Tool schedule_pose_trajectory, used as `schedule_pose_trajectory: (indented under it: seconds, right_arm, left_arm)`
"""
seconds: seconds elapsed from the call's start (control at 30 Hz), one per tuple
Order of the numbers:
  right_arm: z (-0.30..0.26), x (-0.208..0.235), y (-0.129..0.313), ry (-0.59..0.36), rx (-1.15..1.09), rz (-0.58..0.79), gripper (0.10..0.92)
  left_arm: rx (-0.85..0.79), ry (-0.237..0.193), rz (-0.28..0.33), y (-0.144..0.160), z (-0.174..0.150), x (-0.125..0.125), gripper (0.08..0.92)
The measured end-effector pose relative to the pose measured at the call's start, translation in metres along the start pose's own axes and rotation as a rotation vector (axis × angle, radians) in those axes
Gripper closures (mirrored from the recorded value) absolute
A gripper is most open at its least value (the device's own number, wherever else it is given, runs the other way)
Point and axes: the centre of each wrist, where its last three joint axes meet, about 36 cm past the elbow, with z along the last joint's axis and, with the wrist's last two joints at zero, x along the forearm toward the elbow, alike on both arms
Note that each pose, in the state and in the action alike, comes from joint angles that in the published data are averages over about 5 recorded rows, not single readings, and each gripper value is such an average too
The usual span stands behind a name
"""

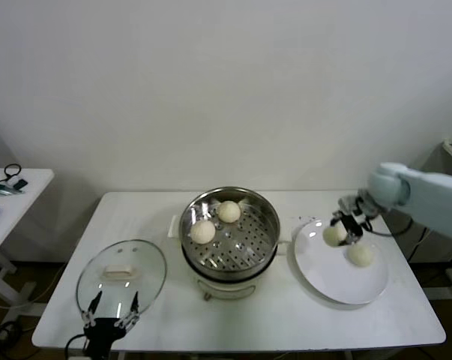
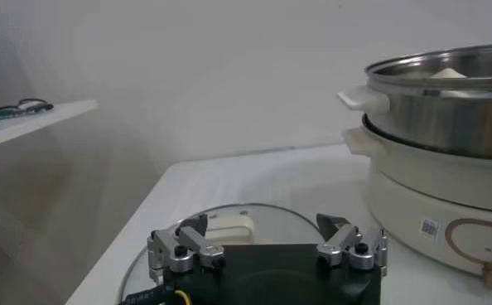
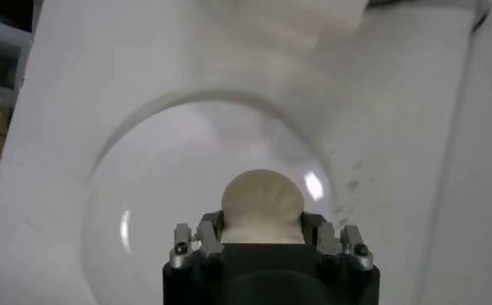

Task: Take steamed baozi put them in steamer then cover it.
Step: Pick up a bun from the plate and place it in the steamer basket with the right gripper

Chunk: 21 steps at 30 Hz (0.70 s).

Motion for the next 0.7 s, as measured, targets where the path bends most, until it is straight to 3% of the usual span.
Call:
schedule_pose_trajectory:
  seconds: [0.17, 0.3, 0.7]
  right_arm:
    - [-0.066, 0.071, -0.045, -0.029, 0.282, 0.068, 0.403]
    - [-0.127, 0.096, -0.054, -0.049, 0.503, 0.074, 0.403]
    - [-0.241, 0.044, -0.032, -0.098, 0.934, -0.031, 0.403]
  left_arm:
    - [-0.004, 0.000, -0.002, 0.001, 0.000, 0.001, 0.177]
    - [-0.007, -0.001, -0.005, 0.003, -0.001, 0.002, 0.177]
    - [-0.013, -0.003, -0.018, 0.009, -0.002, 0.002, 0.177]
